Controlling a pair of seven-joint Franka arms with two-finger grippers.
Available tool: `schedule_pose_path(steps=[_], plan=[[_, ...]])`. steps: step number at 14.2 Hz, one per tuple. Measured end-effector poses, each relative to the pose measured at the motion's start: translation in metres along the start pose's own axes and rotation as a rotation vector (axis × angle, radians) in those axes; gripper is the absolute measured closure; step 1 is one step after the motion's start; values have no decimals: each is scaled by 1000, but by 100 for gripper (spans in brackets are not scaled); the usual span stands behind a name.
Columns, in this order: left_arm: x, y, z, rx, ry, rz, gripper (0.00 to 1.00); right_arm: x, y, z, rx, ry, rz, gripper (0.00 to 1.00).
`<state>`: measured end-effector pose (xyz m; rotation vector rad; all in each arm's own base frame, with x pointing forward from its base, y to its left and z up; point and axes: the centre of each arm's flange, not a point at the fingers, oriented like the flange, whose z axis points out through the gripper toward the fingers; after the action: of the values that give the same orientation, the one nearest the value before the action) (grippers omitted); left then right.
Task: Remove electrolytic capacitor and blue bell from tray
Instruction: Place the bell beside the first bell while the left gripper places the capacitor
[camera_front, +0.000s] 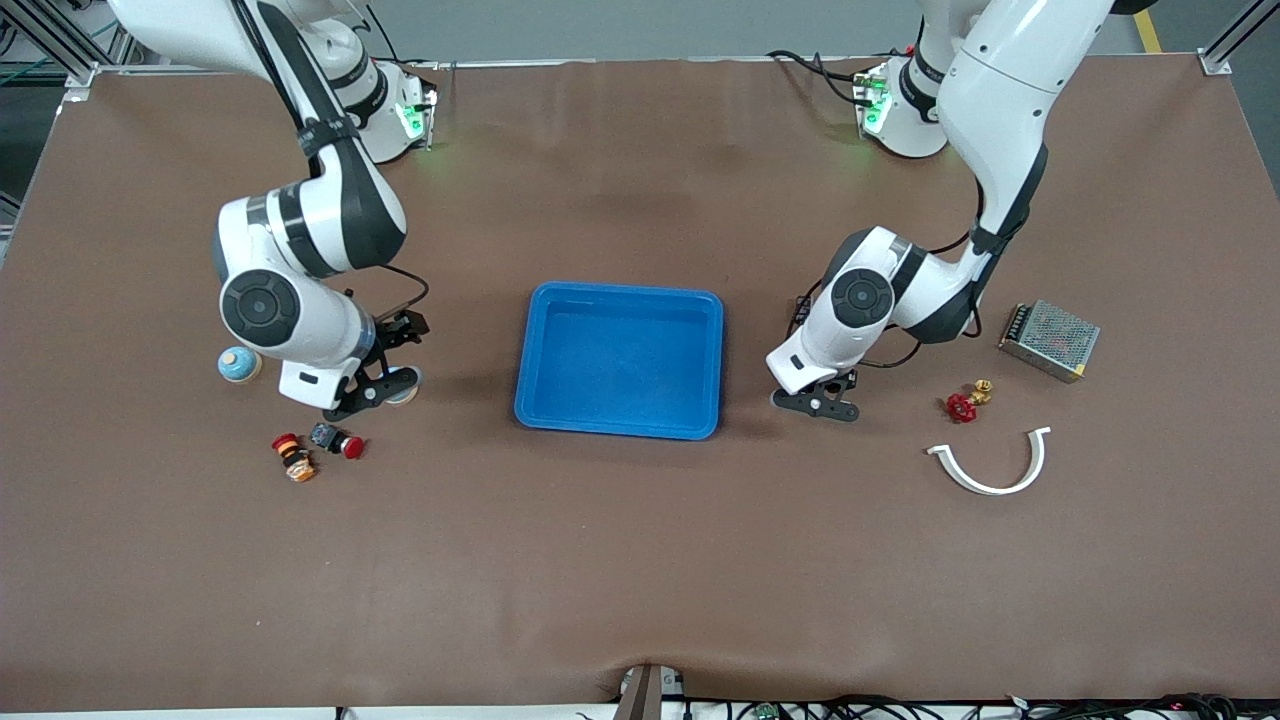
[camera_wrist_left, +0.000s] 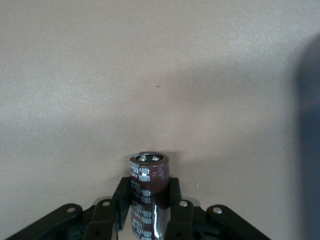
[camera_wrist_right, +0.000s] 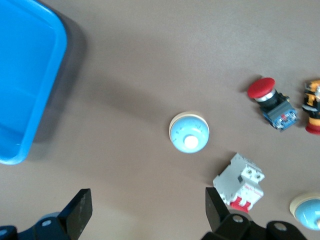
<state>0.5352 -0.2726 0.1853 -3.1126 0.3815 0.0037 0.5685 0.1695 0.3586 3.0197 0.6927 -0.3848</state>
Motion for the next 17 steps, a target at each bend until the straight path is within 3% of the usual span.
schedule_pose_path(steps=[4,6,10,17], plan=[[0,0,0,-1,2,0,21,-29,5,-80,-5,9,30,0],[0,0,0,-1,3,-10,1,-45,23,-129,-4,39,67,0],[7,-8,-8,-4,21,-89,0,-68,51,-207,-4,130,196,0],[27,-41,-60,10,40,-191,0,-83,87,-228,8,148,340,0]])
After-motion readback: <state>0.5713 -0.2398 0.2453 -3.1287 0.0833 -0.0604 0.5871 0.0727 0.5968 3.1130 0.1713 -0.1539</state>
